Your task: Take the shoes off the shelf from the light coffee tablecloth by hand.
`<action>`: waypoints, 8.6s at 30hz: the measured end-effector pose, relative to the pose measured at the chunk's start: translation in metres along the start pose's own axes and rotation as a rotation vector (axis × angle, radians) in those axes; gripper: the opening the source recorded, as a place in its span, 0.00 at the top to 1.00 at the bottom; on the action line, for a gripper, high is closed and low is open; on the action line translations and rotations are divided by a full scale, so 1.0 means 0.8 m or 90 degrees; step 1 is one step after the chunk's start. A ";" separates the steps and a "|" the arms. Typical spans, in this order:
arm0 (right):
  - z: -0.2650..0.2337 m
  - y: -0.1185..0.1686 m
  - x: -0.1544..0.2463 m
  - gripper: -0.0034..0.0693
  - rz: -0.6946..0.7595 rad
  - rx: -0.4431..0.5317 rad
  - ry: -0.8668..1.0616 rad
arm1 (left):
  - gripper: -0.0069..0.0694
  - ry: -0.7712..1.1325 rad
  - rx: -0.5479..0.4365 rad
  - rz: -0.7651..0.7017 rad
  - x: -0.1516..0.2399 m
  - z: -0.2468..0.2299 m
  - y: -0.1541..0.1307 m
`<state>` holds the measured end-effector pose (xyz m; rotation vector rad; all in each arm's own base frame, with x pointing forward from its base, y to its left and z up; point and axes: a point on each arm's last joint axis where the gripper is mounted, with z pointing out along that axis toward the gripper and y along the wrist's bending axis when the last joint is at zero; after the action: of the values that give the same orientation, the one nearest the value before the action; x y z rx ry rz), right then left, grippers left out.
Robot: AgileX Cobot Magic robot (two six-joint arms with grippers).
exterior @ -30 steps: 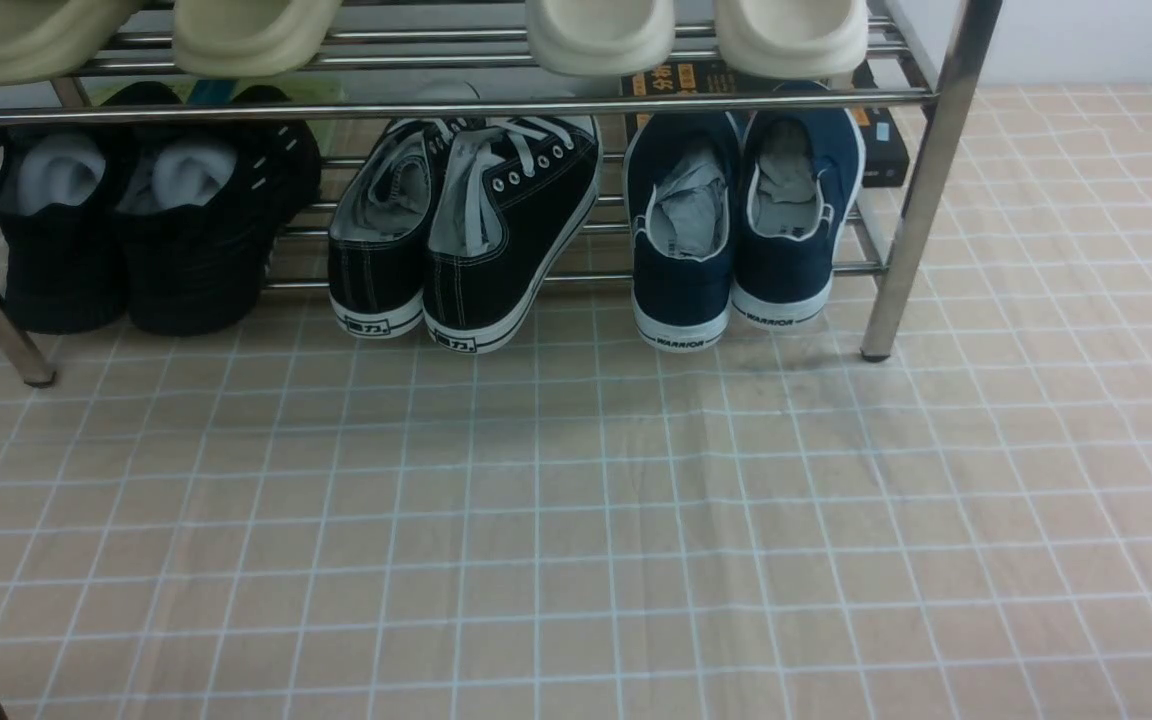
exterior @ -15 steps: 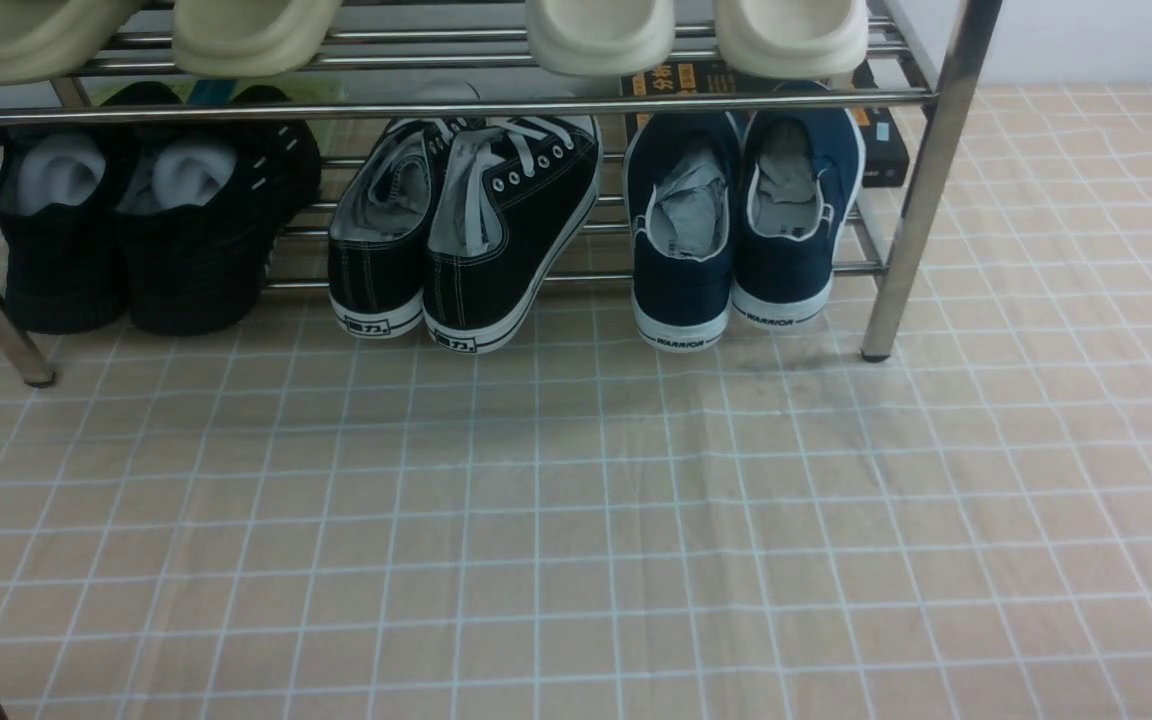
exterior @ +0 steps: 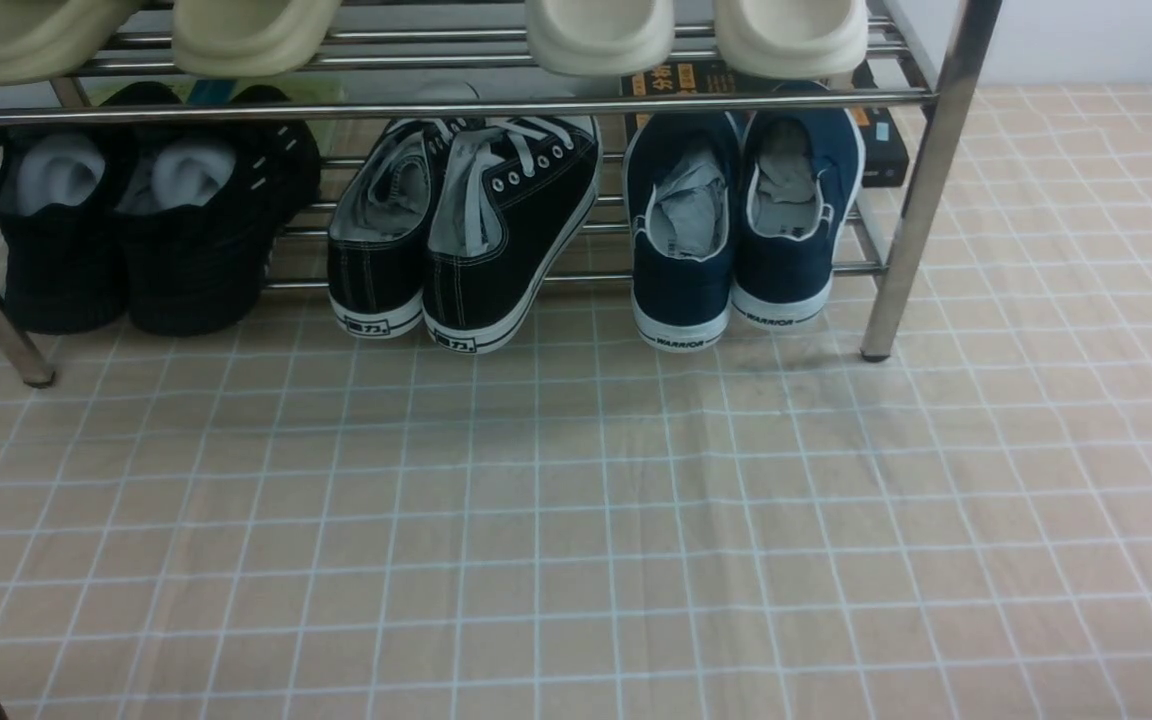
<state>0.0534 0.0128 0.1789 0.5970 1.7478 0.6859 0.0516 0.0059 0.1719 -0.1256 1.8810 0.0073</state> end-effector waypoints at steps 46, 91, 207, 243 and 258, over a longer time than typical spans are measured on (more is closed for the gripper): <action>0.253 0.211 -0.048 0.93 -0.310 -0.178 0.814 | 0.60 0.000 0.000 0.000 0.000 0.000 0.000; 0.462 0.315 0.034 0.37 -0.594 -0.006 0.486 | 0.60 0.000 0.000 0.000 0.000 0.000 0.000; 0.401 0.311 -0.058 0.76 -0.595 0.019 0.485 | 0.60 0.000 0.000 0.000 0.000 0.000 0.000; 0.334 0.303 -0.081 0.92 -0.618 0.114 0.656 | 0.60 0.000 -0.001 0.000 0.000 0.000 0.000; 0.302 0.233 -0.022 0.92 -0.521 0.134 0.745 | 0.60 0.000 -0.001 0.000 0.000 0.000 0.000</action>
<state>0.3005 0.1681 0.2697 -0.5587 2.8728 0.2206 0.0516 0.0059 0.1719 -0.1267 1.8809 0.0081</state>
